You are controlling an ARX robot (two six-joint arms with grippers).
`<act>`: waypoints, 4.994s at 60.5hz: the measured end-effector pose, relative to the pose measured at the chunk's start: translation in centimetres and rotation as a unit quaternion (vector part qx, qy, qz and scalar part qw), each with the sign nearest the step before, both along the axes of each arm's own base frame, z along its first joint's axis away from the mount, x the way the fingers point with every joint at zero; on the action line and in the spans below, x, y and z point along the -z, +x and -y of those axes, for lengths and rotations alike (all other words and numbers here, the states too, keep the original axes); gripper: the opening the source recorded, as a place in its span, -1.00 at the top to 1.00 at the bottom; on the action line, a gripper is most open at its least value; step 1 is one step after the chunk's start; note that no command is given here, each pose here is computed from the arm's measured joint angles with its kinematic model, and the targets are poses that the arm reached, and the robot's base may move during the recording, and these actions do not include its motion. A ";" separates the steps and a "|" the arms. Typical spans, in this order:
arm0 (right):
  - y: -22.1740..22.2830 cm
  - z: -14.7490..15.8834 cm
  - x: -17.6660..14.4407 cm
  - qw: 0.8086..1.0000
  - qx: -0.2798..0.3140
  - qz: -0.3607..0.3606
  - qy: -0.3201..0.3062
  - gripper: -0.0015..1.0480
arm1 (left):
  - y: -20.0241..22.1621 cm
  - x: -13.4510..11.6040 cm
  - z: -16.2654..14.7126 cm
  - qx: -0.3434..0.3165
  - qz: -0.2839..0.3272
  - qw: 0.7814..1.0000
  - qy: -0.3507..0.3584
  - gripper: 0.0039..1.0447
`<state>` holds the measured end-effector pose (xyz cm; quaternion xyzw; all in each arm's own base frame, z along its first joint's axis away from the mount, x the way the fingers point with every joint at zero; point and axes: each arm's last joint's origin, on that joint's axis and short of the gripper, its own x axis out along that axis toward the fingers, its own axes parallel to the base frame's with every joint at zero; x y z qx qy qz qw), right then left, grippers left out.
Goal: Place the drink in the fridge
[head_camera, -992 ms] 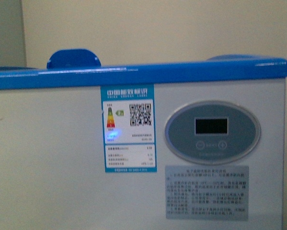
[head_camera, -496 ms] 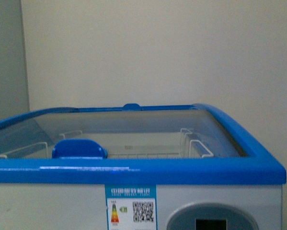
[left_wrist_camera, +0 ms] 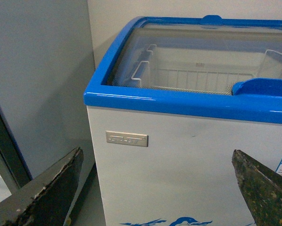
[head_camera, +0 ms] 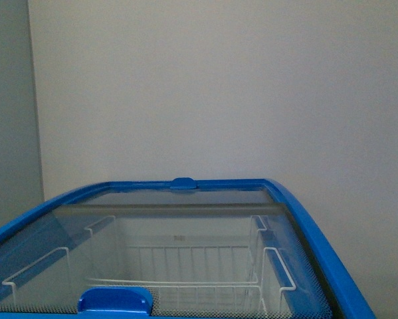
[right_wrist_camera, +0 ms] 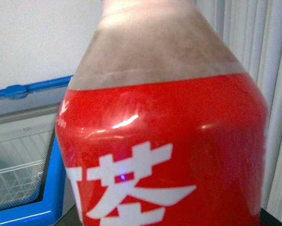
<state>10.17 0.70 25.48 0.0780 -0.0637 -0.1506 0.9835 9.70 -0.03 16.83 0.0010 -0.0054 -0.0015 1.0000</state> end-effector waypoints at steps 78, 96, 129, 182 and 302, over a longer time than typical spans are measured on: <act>0.0 0.0 0.0 1.000 -0.001 0.000 0.000 0.29 | 21.7 -5.0 3.3 0.415 0.123 0.781 0.450 -0.85; 0.0 0.0 0.0 1.000 -0.001 0.000 0.000 0.29 | 24.9 -4.4 3.6 0.423 0.109 0.756 0.488 -0.85; 0.0 0.0 0.0 1.000 -0.001 0.000 0.000 0.29 | 34.1 -6.8 7.3 0.459 0.109 0.727 0.499 -0.85; 0.0 0.0 0.0 1.000 -0.001 0.000 0.000 0.29 | 31.3 -11.7 4.8 0.137 0.015 0.942 0.305 -0.85; 40.3 -24.6 6.9 0.668 -0.367 -0.271 -0.588 0.29 | 0.0 0.0 0.0 0.000 -0.002 1.000 0.001 0.96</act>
